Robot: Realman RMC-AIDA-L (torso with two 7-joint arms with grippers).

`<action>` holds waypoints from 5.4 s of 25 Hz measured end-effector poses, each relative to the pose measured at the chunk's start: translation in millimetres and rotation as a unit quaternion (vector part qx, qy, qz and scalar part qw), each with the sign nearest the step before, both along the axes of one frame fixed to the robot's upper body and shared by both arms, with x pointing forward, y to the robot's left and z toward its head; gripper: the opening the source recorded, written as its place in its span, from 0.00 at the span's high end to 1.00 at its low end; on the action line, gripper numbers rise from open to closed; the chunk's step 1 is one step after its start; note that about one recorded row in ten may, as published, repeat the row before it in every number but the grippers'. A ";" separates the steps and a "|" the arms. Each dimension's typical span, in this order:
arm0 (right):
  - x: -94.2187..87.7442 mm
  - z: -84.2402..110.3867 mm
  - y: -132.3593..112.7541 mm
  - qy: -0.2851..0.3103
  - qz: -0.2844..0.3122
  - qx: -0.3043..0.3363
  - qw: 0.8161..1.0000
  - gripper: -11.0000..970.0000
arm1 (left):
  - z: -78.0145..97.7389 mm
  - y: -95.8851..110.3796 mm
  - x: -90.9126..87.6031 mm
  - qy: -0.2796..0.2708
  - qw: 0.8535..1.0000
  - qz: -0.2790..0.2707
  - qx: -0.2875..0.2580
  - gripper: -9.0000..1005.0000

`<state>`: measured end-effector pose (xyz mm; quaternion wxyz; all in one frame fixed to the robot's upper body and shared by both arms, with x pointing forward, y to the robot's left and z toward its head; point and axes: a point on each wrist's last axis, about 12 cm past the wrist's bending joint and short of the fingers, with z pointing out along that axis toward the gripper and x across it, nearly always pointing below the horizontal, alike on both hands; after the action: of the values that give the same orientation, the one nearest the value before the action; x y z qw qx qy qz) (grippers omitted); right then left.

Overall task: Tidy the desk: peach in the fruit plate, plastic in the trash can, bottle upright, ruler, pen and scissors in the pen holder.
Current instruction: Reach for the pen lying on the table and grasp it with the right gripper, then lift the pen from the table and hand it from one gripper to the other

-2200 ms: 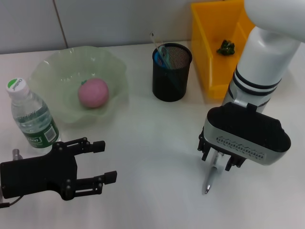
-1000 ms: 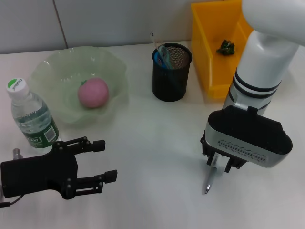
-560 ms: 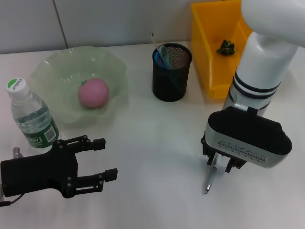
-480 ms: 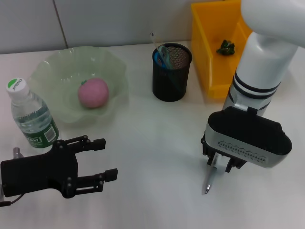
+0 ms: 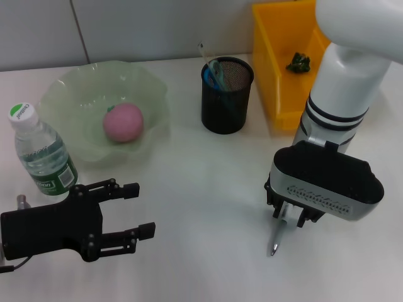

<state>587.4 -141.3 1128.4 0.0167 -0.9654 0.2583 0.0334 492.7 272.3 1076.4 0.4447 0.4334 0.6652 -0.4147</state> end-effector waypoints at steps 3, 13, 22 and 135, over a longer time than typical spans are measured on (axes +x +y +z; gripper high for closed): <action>-0.1 -0.3 -0.2 0.001 0.000 0.000 1.000 0.59 | -0.3 0.0 -0.8 0.001 1.000 -0.001 0.000 0.22; 1.2 -0.4 1.0 0.003 0.000 -0.003 1.000 0.59 | 0.2 -0.7 -0.1 0.001 1.000 -0.002 -0.001 0.22; 1.6 -0.9 1.1 0.003 0.000 -0.002 1.000 0.59 | 0.2 -0.4 0.2 0.000 1.000 -0.001 0.000 0.22; -34.5 42.3 -107.3 0.212 -0.432 0.516 0.709 0.87 | 6.6 8.0 -32.1 -0.117 0.983 0.006 -0.140 0.23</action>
<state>552.9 -248.6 1170.6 0.4696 -0.5571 0.5863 0.3542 460.6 280.3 1083.0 0.5787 0.4083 0.5465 -0.4469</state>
